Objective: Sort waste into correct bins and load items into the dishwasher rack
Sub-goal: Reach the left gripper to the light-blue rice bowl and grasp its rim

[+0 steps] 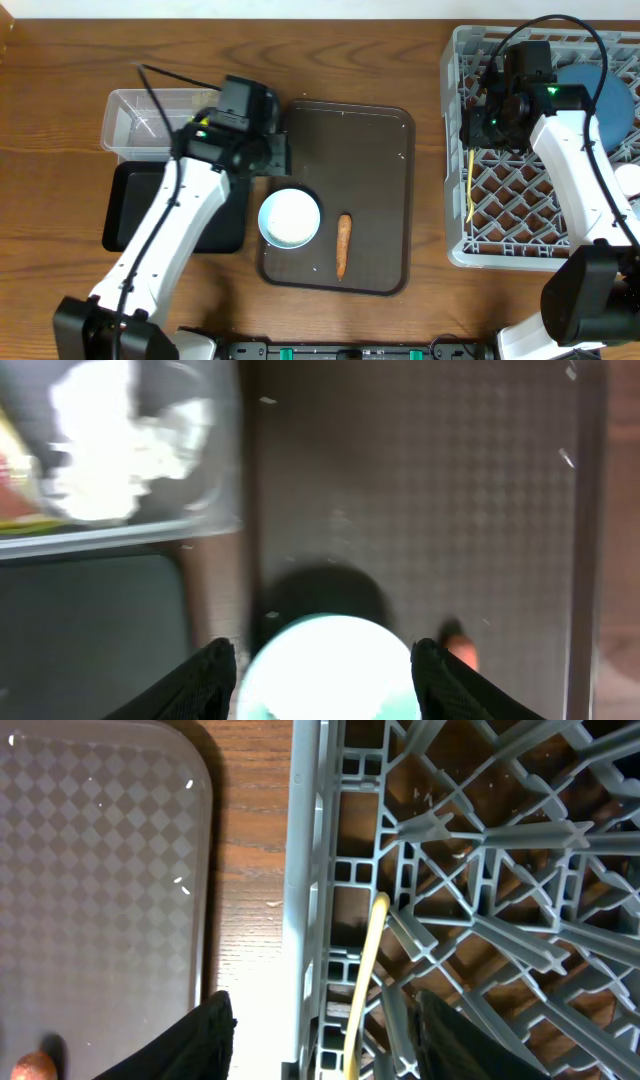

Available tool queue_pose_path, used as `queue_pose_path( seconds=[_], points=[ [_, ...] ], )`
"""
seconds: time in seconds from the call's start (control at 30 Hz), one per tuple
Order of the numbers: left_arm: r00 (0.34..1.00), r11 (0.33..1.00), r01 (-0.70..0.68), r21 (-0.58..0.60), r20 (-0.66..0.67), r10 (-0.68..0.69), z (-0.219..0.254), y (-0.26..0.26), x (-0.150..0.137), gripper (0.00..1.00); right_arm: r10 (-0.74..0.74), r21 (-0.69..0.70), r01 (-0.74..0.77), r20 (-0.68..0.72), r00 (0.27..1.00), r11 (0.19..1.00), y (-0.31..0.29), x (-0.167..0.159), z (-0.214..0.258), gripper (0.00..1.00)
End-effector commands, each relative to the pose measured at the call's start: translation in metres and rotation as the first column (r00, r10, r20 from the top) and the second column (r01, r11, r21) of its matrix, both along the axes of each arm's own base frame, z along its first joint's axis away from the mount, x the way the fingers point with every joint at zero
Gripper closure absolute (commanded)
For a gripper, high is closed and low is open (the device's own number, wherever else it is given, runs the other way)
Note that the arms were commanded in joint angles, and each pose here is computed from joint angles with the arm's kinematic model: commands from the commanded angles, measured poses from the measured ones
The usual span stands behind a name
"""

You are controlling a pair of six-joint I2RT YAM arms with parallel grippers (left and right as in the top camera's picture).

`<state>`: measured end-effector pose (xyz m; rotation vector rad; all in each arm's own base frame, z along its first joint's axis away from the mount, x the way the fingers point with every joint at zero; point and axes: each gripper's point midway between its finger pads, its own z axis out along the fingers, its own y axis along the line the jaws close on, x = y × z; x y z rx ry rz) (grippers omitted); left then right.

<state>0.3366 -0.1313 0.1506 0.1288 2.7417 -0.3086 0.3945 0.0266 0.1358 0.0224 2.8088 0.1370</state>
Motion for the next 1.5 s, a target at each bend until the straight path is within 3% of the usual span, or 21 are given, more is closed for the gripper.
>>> queue_pose_path(
  seconds=[0.0, 0.4, 0.63, 0.9, 1.47],
  points=[
    [0.997, 0.999, 0.049, 0.009, -0.066, -0.049, -0.021, -0.018, -0.01, 0.41, 0.024, 0.01, -0.024, 0.041, 0.999, 1.0, 0.006, 0.004, 0.014, 0.43],
    [0.957, 0.993, 0.102, 0.067, -0.278, -0.079, -0.084, -0.054, -0.042, 0.41, 0.024, 0.01, -0.024, 0.04, 0.999, 1.0, 0.006, 0.003, 0.014, 0.39],
    [0.941, 0.995, 0.045, 0.086, -0.337, -0.013, -0.103, -0.057, -0.048, 0.42, 0.024, 0.01, -0.024, 0.04, 0.999, 1.0, 0.006, 0.003, 0.014, 0.39],
    [0.937, 0.995, 0.051, 0.087, -0.348, -0.018, -0.109, -0.065, -0.052, 0.48, 0.025, 0.013, -0.025, 0.04, 0.999, 1.0, 0.006, 0.003, 0.014, 0.39],
    [0.919, 0.993, 0.019, 0.115, -0.394, 0.028, -0.128, -0.069, -0.058, 0.51, 0.027, 0.019, -0.028, 0.029, 0.999, 0.999, 0.008, 0.001, 0.013, 0.4]
  ],
)
